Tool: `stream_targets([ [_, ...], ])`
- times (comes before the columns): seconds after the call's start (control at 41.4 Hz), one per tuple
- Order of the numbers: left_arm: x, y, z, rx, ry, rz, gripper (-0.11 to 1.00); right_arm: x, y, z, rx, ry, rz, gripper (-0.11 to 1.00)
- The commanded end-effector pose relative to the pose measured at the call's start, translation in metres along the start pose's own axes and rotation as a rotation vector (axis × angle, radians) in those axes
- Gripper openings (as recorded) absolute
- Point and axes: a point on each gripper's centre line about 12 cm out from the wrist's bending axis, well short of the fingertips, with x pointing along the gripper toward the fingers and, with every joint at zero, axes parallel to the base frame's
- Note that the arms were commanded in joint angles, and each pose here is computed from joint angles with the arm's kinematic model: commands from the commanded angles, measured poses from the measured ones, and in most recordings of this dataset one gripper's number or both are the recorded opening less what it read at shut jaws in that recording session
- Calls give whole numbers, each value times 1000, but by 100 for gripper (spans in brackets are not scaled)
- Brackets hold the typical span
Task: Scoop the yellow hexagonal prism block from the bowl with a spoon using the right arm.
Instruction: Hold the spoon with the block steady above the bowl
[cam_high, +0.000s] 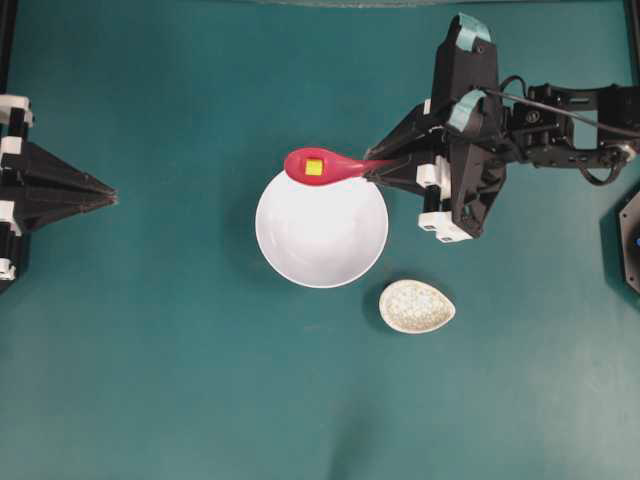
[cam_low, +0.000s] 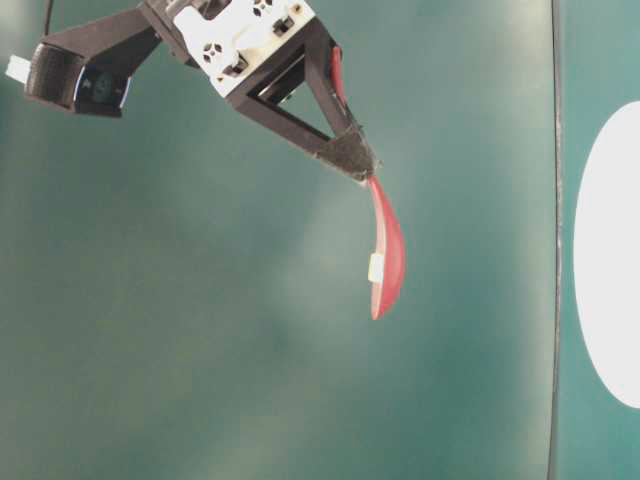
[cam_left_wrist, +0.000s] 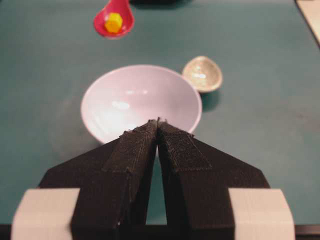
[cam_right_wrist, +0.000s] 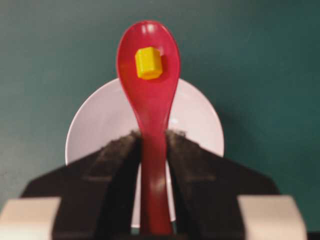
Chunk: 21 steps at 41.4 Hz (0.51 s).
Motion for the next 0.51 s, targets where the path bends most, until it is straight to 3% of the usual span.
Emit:
stream_targets([
  [0.0, -1, 0, 11, 0, -31, -1, 8, -6, 1, 15, -21, -49, 1, 24],
  [0.483, -2, 0, 13, 16, -40, -1, 8, 0, 1, 12, -33, -32, -1, 24],
])
